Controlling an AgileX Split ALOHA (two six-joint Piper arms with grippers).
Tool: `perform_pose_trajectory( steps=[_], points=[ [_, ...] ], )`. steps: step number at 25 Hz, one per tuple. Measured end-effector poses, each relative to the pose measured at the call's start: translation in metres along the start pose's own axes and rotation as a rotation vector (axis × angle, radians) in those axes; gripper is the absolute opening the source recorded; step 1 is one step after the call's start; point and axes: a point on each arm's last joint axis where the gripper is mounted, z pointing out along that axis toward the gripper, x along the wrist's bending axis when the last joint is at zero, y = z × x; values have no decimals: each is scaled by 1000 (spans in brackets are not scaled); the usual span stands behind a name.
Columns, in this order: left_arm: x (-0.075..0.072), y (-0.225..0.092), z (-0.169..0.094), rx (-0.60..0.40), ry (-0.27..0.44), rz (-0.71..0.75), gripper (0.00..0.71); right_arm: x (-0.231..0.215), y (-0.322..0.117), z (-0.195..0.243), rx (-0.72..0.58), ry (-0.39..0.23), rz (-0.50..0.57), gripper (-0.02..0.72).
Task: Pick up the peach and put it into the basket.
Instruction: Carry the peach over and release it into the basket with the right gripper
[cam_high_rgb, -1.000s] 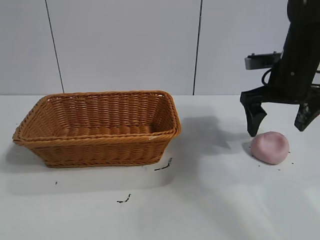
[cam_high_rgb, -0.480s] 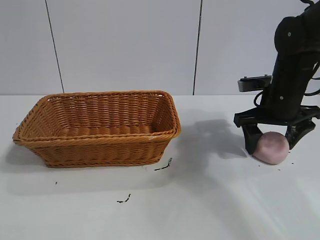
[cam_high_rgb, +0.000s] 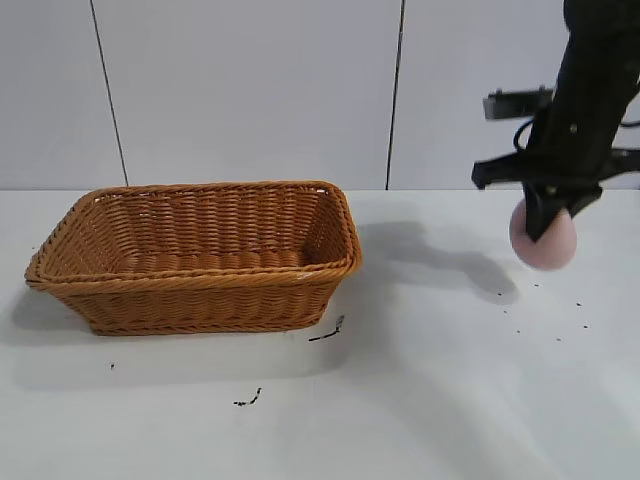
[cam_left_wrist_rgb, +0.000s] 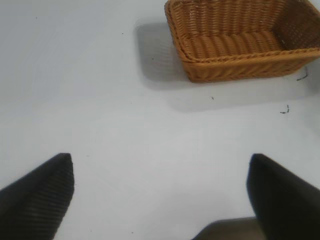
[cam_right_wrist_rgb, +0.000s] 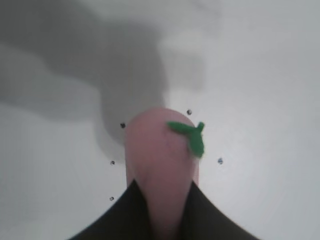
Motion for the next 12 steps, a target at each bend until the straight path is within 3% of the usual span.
perform_pose_trajectory(
  steps=[7,12],
  points=[
    [0,0,0,0,0,0,692,56,17,-25,-91,57,-111,26],
    [0,0,0,0,0,0,692,127,21,-29,-133,138,-240,25]
  ],
)
